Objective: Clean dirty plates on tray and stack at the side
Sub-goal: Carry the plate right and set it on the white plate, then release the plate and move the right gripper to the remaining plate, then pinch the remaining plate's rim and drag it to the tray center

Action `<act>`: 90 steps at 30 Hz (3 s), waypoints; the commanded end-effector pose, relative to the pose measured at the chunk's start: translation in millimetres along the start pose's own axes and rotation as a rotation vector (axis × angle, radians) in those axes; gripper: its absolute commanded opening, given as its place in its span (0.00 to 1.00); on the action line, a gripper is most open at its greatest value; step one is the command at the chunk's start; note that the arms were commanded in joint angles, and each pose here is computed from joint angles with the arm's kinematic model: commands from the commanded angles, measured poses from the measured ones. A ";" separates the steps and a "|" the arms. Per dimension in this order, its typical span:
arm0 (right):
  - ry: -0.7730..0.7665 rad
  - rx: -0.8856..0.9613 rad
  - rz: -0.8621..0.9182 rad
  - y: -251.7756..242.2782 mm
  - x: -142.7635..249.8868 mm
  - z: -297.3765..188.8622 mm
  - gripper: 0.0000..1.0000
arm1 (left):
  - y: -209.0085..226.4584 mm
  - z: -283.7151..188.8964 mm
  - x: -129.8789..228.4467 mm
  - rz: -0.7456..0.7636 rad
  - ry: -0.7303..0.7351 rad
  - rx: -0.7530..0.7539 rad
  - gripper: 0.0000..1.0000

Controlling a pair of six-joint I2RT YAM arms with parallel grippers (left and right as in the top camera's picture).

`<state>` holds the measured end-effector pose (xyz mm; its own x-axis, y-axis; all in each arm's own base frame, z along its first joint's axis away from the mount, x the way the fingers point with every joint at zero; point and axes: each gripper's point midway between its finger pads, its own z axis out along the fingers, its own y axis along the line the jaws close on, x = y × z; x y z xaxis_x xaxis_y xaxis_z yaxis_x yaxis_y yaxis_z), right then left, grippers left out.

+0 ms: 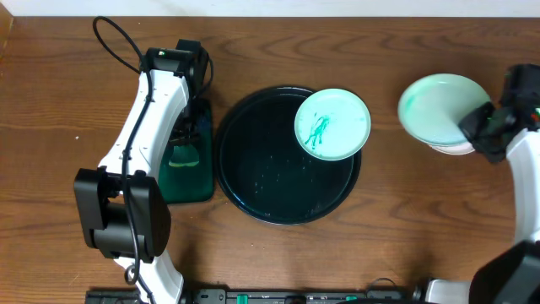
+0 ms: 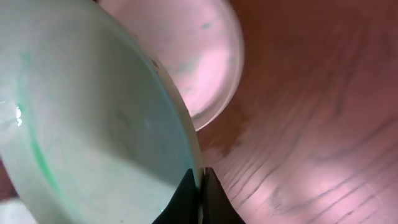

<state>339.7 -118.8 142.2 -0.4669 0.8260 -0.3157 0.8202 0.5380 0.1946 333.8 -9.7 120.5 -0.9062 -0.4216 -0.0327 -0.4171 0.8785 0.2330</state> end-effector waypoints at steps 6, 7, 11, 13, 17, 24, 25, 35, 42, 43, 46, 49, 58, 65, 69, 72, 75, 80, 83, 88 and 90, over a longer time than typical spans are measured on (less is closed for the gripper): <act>0.071 0.077 0.066 -28.2 -19.8 58.8 0.01 | 3.4 5.3 3.2 0.012 0.024 -0.021 0.07; 0.080 0.085 0.071 -30.3 -20.1 66.5 0.01 | 3.6 5.2 3.5 0.012 0.026 -0.022 0.07; 0.111 0.095 0.081 -31.8 -19.6 102.6 0.01 | 4.0 5.2 4.1 0.013 0.028 -0.024 0.07; 0.120 0.090 0.082 -30.4 -18.9 114.9 0.01 | 4.0 5.2 4.1 0.013 0.028 -0.024 0.07; 0.126 0.082 0.083 -28.2 -18.5 131.2 0.05 | 4.2 5.2 4.4 0.013 0.029 -0.024 0.08; 0.137 0.005 0.035 -11.2 -24.1 125.9 0.48 | 4.7 5.2 5.1 0.014 0.032 -0.026 0.07; 0.137 -0.013 0.019 -5.5 -28.4 119.4 0.49 | 4.8 5.2 5.2 0.014 0.033 -0.027 0.07; 0.137 -0.229 -0.397 73.1 -52.6 23.8 0.51 | 4.5 5.2 4.8 0.013 0.031 -0.025 0.07; 0.322 -0.431 -0.760 123.7 38.4 9.1 0.65 | 4.6 5.2 5.1 0.014 0.032 -0.026 0.07; 0.338 -0.432 -0.778 126.8 48.6 10.5 0.66 | 4.7 5.2 5.1 0.014 0.032 -0.026 0.07; 0.363 -0.448 -0.847 139.4 78.2 16.9 0.63 | 5.1 5.1 5.7 0.015 0.035 -0.028 0.08; 0.363 -0.474 -0.914 154.6 104.4 22.3 0.63 | 5.6 5.1 6.5 0.016 0.038 -0.030 0.07; 0.318 -0.474 -0.914 175.9 142.6 52.0 0.63 | 6.6 5.0 7.9 0.017 0.044 -0.034 0.08; 0.389 -0.430 -0.904 166.8 160.6 84.5 0.63 | 6.5 5.0 7.8 0.017 0.043 -0.033 0.08; 0.427 -0.402 -0.878 161.7 167.8 101.6 0.56 | 6.5 5.0 7.8 0.017 0.043 -0.033 0.08; 0.450 -0.381 -0.852 158.7 172.5 113.5 0.47 | 6.6 5.0 7.8 0.017 0.043 -0.034 0.07; 0.453 -0.379 -0.843 158.9 173.2 116.9 0.16 | 6.5 5.0 7.8 0.017 0.043 -0.033 0.07; 0.451 -0.379 -0.834 159.6 172.5 115.6 0.04 | 6.6 5.0 7.8 0.017 0.043 -0.034 0.07; 0.463 -0.370 -0.833 156.8 173.9 114.8 0.01 | 6.5 5.0 7.8 0.017 0.043 -0.033 0.08; 0.481 -0.390 -0.874 157.6 182.2 99.2 0.02 | 6.5 5.0 7.7 0.017 0.043 -0.034 0.07; 0.488 -0.403 -0.910 160.3 191.0 87.9 0.02 | 6.4 5.0 7.5 0.017 0.042 -0.033 0.07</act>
<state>420.2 94.5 22.6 -0.9907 0.0922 -0.1000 0.0448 0.9153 0.4002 326.5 -8.8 121.2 -0.9079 -0.4192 -0.0063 -0.4074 0.8786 0.2489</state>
